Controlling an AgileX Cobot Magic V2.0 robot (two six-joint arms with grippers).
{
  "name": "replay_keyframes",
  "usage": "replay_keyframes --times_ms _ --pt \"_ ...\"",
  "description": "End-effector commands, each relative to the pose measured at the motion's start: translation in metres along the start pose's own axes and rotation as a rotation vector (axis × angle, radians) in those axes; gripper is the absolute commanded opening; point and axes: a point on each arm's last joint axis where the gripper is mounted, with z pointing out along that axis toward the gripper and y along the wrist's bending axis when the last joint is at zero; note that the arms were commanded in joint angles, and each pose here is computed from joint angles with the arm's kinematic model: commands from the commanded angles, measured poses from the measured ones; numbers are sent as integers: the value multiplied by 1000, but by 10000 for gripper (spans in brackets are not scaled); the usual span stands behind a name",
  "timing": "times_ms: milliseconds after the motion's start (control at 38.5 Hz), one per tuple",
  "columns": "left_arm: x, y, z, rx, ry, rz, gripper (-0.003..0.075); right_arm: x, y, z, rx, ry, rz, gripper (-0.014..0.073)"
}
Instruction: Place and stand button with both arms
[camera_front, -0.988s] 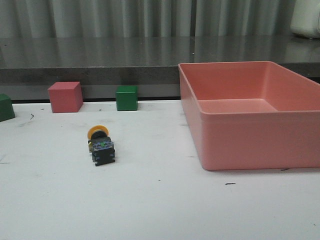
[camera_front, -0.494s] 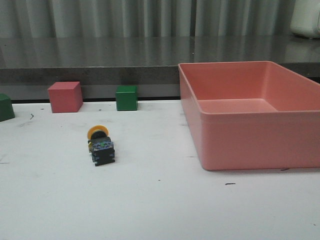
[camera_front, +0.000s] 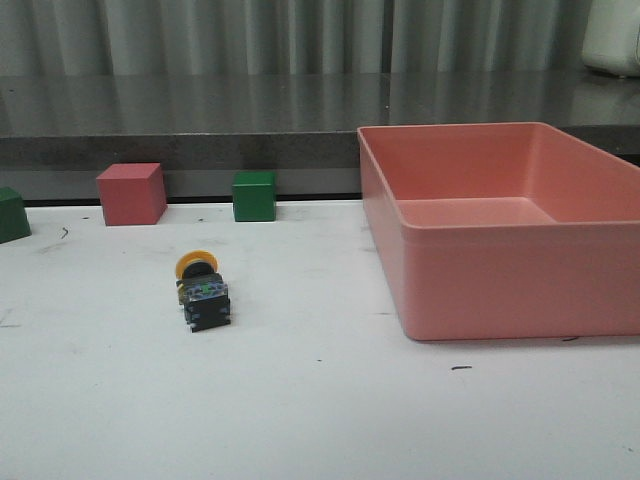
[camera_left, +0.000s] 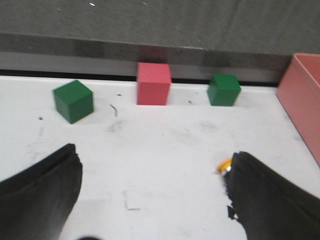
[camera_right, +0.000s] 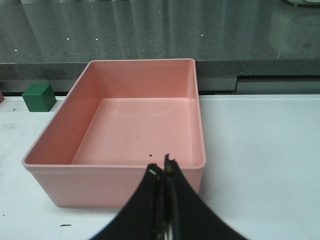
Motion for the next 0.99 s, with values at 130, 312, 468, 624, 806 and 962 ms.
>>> replay_keyframes --times_ms 130,312,468,624,806,962 --pt "-26 -49 50 166 160 10 564 -15 1 -2 -5 -101 -25 -69" --pt "-30 -74 96 203 352 -25 564 -15 1 -2 -5 -101 -25 -69" --pt "-28 -85 133 199 488 -59 564 -15 1 -2 -5 -101 -25 -69" --pt "-25 -93 169 163 606 -133 564 -15 1 -2 -5 -101 -25 -69" --pt "-20 -101 202 123 759 -176 564 -15 1 -2 -5 -101 -25 -69" --pt "-9 -102 230 74 871 -201 564 -15 1 -2 -5 -101 -25 -69"
